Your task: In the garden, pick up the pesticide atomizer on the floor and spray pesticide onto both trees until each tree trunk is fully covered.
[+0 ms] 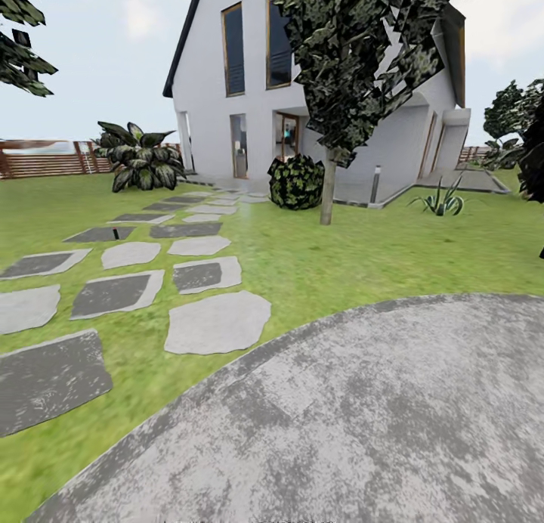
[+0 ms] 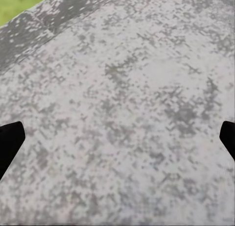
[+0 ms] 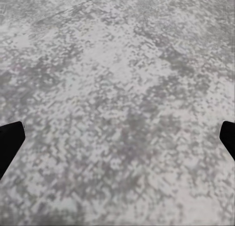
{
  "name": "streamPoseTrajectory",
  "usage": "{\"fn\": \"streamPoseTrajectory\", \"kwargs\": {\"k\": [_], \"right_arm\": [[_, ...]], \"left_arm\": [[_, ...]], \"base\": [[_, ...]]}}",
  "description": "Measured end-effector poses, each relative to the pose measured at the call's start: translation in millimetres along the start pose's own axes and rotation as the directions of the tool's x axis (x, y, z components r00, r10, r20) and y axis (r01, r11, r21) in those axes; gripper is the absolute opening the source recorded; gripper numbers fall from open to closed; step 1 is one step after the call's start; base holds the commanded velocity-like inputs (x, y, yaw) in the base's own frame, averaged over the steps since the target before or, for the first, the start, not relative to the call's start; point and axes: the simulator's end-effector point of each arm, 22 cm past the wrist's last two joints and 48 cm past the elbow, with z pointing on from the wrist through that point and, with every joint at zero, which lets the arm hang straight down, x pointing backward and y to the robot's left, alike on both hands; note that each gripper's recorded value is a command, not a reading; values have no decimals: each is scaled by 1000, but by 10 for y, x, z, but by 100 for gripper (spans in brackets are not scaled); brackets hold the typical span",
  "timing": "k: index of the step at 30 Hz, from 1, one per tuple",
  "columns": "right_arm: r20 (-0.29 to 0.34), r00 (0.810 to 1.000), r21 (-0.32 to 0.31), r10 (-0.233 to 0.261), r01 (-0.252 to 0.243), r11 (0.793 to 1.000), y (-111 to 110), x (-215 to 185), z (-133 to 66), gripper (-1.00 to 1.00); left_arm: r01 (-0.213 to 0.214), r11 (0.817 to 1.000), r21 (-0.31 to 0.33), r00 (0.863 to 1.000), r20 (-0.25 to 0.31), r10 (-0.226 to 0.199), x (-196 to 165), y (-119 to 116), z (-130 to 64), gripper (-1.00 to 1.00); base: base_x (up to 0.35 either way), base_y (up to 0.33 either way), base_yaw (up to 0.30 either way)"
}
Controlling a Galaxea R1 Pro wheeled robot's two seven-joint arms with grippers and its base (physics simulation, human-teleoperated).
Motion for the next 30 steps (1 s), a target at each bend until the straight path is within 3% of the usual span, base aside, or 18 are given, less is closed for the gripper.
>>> {"fn": "streamPoseTrajectory", "kwargs": {"k": [12, 25, 30], "right_arm": [[-16, 1000, 0, 0, 0, 1000, 1, 70, 0, 100], [-31, 1000, -5, -2, 2, 1000, 22, 134, -1, 100], [-29, 999, -19, -44, 44, 999, 46, 127, 1, 100]], "left_arm": [[-2, 1000, -1, 1000, -12, 2, 52, -2, 10, 100], [-1, 1000, 0, 1000, -29, 1, 131, -13, 12, 100], [-1, 1000, 0, 1000, -30, 1, 135, -19, 12, 100]], "base": [[43, 0, 189], [319, 0, 139], [339, 0, 15]]}}
